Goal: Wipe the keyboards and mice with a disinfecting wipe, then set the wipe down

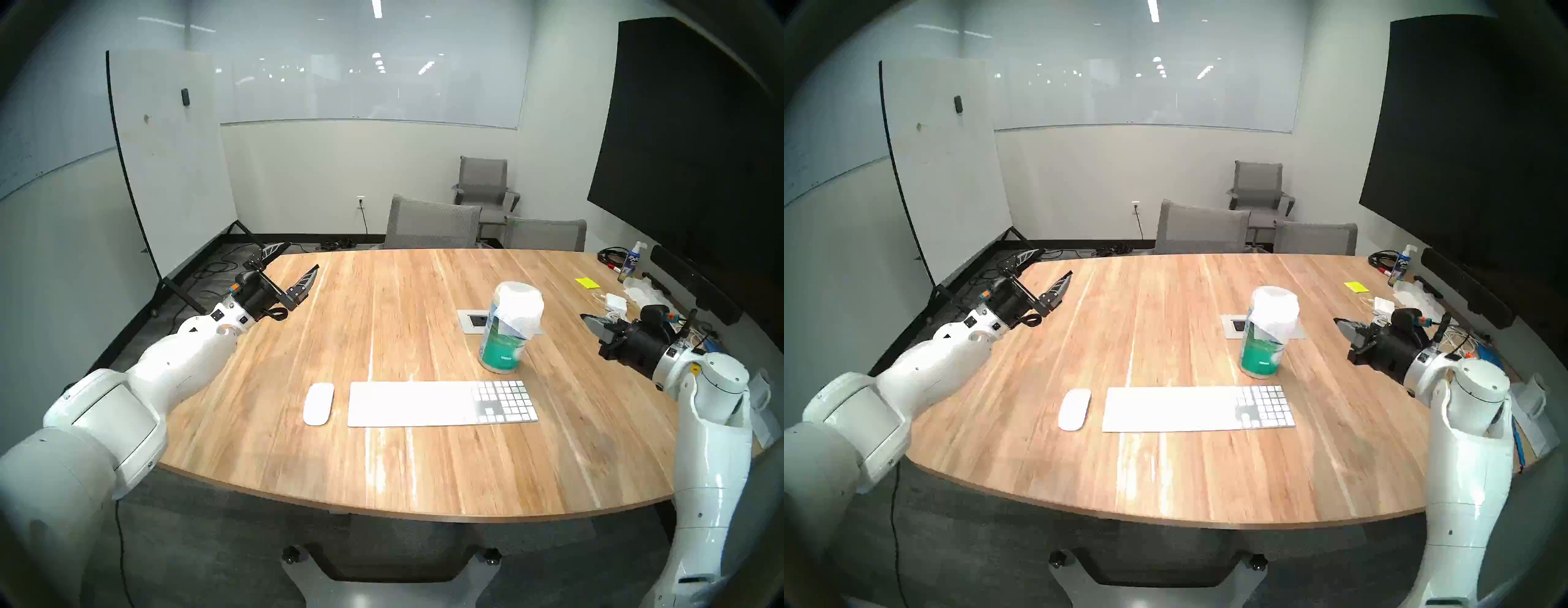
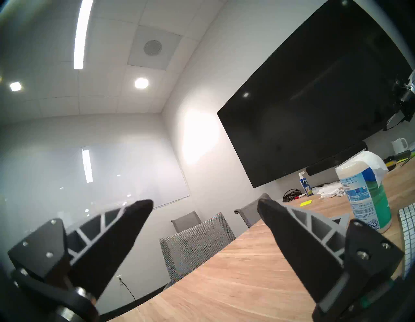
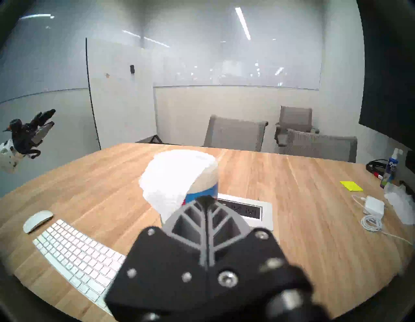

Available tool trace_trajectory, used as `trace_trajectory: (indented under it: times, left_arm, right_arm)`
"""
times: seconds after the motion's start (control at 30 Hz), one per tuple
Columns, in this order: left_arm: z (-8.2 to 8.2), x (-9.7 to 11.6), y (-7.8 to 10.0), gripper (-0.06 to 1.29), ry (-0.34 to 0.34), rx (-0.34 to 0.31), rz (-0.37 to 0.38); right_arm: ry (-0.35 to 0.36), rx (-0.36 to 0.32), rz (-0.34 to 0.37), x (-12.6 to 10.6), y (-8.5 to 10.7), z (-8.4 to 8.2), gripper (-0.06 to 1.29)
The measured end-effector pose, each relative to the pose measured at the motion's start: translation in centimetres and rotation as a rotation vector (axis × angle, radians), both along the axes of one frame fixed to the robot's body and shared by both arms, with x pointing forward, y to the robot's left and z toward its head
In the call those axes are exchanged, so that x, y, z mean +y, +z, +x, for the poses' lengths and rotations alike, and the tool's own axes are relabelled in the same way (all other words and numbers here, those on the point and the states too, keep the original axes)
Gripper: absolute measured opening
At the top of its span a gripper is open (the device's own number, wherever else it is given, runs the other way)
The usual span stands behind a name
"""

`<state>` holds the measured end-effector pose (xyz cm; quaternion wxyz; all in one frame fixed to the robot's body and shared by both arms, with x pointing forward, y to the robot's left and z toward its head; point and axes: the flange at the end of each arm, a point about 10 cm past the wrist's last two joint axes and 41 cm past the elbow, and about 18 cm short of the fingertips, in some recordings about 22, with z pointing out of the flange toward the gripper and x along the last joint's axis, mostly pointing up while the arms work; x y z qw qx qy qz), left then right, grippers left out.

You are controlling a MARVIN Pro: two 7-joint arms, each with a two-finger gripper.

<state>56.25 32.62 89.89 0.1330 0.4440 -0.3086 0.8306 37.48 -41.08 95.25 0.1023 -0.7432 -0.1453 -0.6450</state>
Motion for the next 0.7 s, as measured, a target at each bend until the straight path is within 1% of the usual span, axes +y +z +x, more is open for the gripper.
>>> trace_trajectory:
  times: [0.17,0.3,0.4,0.57,0.7]
  left_arm:
    - [0.0,0.0,0.0,1.27,0.000,0.000,0.000]
    - [0.0,0.0,0.0,1.27,0.000,0.000,0.000]
    - [0.0,0.0,0.0,1.27,0.000,0.000,0.000]
    - [0.0,0.0,0.0,1.27,0.000,0.000,0.000]
    - [0.0,0.0,0.0,1.27,0.000,0.000,0.000]
  right_arm:
    - [0.004,-0.021,-0.007,-0.2,0.4,0.0,-0.03]
    - [0.024,-0.039,-0.017,0.0,0.9,-0.2,-0.03]
    - [0.038,-0.040,-0.021,0.2,1.0,-0.1,-0.03]
    - [0.061,-0.014,-0.016,0.6,-0.1,1.2,-0.03]
    - [0.074,-0.007,-0.017,0.9,-0.4,1.8,-0.03]
